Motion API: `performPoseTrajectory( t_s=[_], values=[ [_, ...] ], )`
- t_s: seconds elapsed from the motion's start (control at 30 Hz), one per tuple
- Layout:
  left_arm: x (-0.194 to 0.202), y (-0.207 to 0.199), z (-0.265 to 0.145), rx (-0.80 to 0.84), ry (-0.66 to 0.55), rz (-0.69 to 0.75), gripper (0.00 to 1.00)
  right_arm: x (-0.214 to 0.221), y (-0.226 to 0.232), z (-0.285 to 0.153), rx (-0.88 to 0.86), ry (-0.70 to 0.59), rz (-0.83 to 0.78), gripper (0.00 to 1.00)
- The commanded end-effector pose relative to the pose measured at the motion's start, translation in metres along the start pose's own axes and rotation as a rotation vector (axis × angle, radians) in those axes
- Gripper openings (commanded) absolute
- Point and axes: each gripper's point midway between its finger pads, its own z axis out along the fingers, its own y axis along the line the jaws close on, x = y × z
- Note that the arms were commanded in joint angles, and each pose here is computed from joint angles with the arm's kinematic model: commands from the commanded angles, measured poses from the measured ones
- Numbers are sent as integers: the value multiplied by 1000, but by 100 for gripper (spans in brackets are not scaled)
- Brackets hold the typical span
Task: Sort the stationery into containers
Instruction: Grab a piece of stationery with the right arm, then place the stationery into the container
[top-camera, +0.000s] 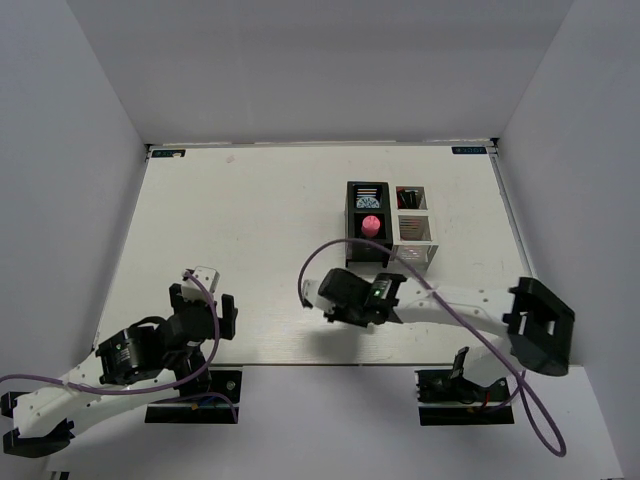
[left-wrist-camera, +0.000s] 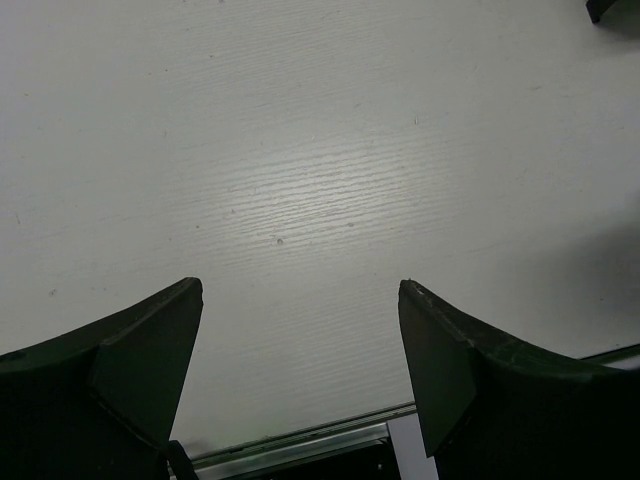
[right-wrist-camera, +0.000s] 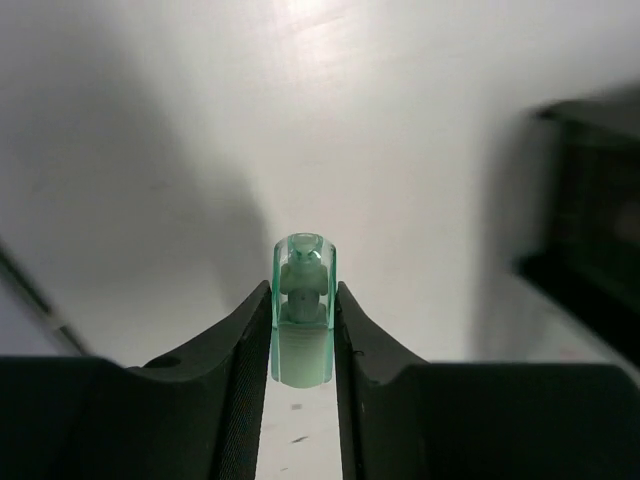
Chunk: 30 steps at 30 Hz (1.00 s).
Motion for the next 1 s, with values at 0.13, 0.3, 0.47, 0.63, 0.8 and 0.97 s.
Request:
performPoseTrajectory(
  t_s=[0.13, 0.3, 0.47, 0.63, 0.8, 0.97],
  values=[
    [3, 0, 1, 0, 2, -8, 90, -59, -158, -105, 589, -315, 157, 0],
    [3, 0, 2, -6, 6, 4, 90, -54, -217, -148, 774, -406, 323, 0],
    [4, -1, 2, -2, 11, 4, 90, -7, -263, -160, 816, -421, 572, 0],
    [4, -2, 3, 2, 11, 4, 90, 11, -265, -156, 729, -526, 746, 0],
    [4, -2, 3, 3, 13, 10, 90, 24, -265, -141, 624, -608, 825, 0],
    [6, -3, 3, 5, 15, 10, 90, 28, -274, -128, 554, -692, 876, 0]
  ],
)
